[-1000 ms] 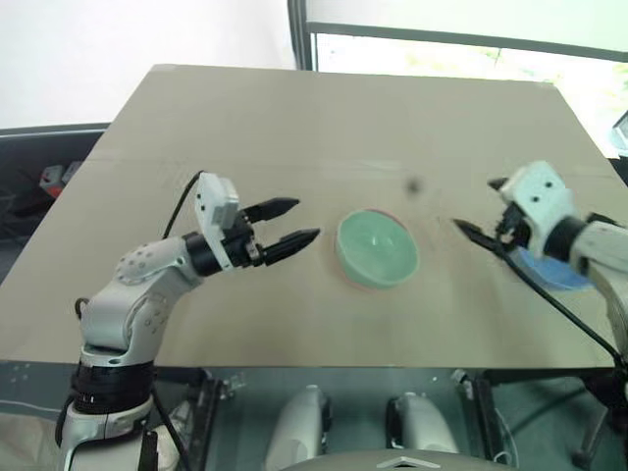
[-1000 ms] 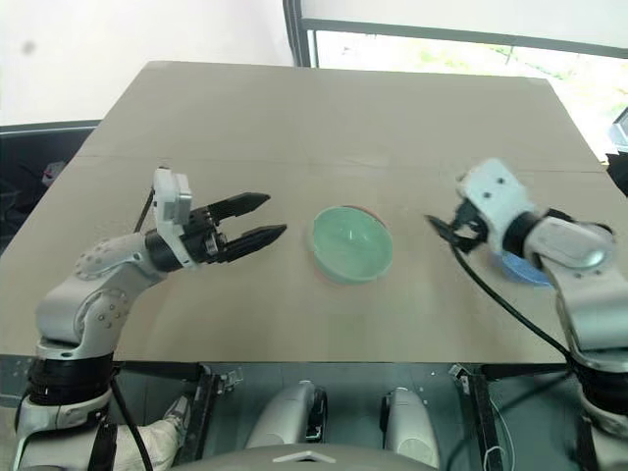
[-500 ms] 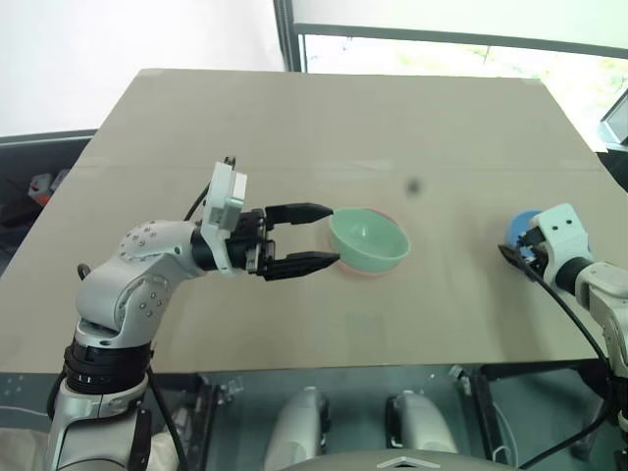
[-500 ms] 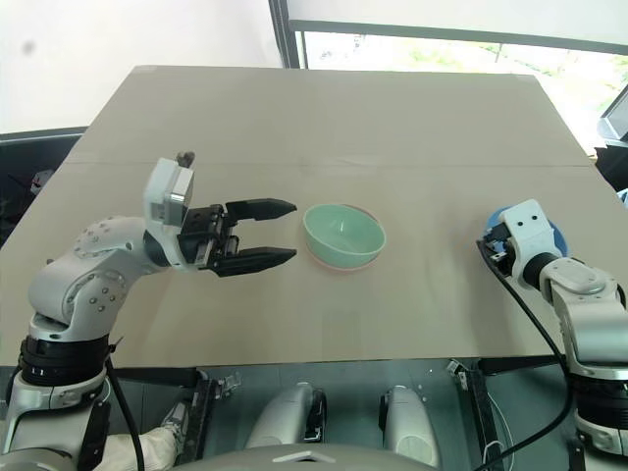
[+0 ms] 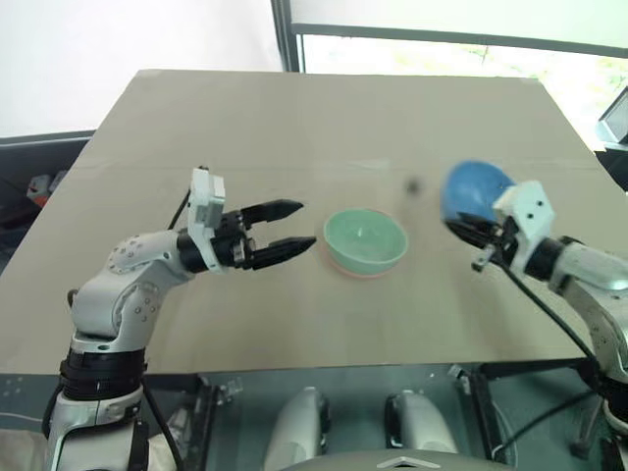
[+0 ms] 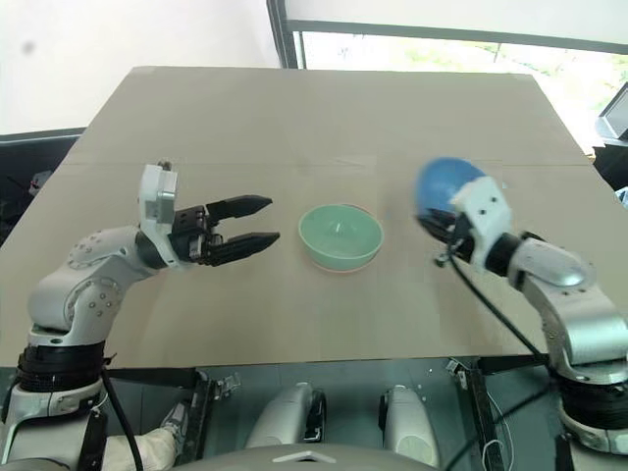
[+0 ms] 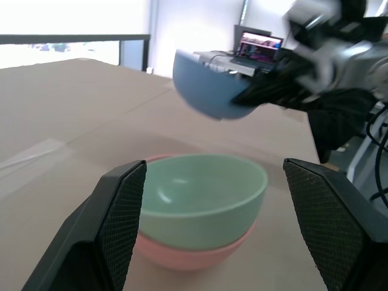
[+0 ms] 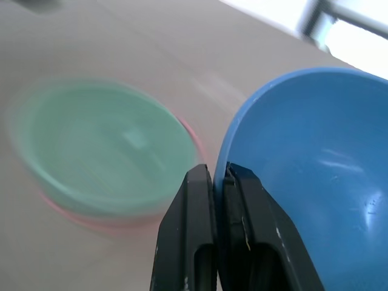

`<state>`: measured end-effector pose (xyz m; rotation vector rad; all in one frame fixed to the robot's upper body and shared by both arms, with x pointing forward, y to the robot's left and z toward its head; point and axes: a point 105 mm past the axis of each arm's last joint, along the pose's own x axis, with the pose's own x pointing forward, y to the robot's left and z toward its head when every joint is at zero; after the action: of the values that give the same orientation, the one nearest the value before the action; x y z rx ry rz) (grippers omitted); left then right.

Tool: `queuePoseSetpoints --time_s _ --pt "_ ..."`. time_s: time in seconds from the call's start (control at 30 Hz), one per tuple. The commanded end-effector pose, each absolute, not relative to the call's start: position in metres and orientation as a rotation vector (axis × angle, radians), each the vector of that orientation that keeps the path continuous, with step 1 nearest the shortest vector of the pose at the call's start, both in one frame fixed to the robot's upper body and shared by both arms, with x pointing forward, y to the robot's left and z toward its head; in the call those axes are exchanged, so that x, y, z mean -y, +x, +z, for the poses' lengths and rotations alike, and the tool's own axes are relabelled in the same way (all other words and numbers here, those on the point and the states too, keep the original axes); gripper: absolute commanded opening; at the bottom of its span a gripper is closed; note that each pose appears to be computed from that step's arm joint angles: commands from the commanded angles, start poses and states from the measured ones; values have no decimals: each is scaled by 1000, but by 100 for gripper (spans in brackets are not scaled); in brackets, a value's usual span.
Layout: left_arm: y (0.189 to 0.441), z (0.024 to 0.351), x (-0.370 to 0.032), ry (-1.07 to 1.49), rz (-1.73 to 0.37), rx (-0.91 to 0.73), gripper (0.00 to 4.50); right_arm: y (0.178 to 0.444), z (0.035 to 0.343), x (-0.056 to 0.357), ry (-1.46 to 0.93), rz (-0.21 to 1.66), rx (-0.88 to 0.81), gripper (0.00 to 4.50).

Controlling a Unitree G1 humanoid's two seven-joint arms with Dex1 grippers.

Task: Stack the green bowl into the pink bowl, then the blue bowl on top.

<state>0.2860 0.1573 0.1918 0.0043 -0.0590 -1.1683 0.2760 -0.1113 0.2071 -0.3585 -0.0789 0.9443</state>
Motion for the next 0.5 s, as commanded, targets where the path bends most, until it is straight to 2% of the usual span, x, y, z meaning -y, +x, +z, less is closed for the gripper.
queuePoseSetpoints --time_s 0.03,0.13,0.2,0.23,0.27,0.4,0.43,0.5 --pt "288 198 -170 45 -1109 99 381 255 210 79 -421 1148 121 0" --pt "285 199 -167 50 -1116 103 381 253 188 65 -468 1261 35 0" --pt "284 201 -167 46 -1110 110 381 261 178 63 -480 1271 -5 57" --pt "282 201 -167 46 -1107 111 381 265 179 64 -494 1268 1 103" --pt "281 201 -168 46 -1103 109 381 268 184 64 -502 1260 21 119" --pt "274 197 -173 46 -1068 91 381 265 208 67 -457 1239 109 272" --pt "272 197 -173 44 -1062 88 381 263 214 68 -441 1218 140 291" --pt "269 195 -173 47 -1039 86 381 257 226 75 -413 1191 177 291"
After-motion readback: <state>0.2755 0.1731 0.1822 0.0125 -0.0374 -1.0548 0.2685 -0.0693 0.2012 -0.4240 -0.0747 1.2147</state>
